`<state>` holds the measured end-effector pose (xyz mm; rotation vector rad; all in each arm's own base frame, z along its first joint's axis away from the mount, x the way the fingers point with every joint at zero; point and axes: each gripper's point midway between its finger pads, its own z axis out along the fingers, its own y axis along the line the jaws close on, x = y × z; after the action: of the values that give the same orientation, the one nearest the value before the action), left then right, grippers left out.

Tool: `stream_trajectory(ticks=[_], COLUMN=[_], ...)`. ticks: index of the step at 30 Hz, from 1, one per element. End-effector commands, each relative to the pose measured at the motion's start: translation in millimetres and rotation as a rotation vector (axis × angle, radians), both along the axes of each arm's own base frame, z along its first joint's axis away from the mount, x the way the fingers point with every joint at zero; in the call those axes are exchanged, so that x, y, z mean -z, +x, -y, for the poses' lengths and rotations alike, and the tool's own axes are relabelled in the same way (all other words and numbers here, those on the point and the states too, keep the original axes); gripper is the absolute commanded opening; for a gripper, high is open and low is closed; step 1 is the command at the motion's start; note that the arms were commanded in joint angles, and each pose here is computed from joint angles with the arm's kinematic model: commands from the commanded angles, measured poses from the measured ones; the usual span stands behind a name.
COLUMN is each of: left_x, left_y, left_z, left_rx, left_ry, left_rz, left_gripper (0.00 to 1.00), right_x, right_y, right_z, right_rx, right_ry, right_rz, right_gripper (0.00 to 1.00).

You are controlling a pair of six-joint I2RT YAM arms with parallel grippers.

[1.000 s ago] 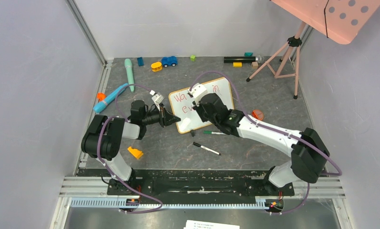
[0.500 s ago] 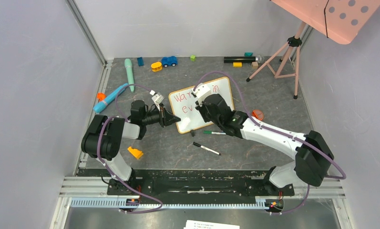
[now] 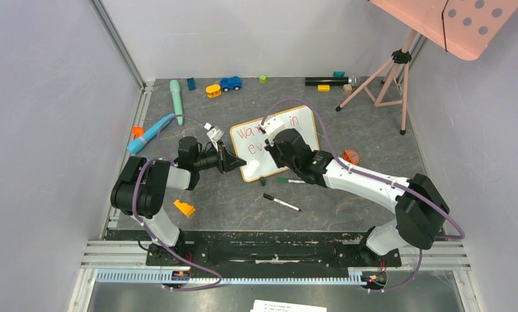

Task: Write a sentence on the whiteboard

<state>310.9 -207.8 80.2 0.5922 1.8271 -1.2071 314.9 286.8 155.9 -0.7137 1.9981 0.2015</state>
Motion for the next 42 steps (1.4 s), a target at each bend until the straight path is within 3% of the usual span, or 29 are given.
stream_trajectory(ticks=[1,26,42], left_x=[1.4,1.5,1.1], left_y=[18.5,18.2,18.1], left_z=[-7.2,-7.5,-7.5], left_rx=[-0.063,-0.065,-0.065], left_ry=[0.044,0.045,0.044], left_rz=[0.070,0.070,0.071], left_gripper=[0.02,0.02,0.02], right_x=[-23.1,-15.2,-31.9], right_y=[13.1,25.4,33.4], right_z=[-11.5,13.0,-5.3], right_rx=[0.013,0.108,0.046], right_ry=[0.053,-0.019,0.018], right_rz=[0.046,0.039,0.066], right_gripper=[0.00,0.00,0.00])
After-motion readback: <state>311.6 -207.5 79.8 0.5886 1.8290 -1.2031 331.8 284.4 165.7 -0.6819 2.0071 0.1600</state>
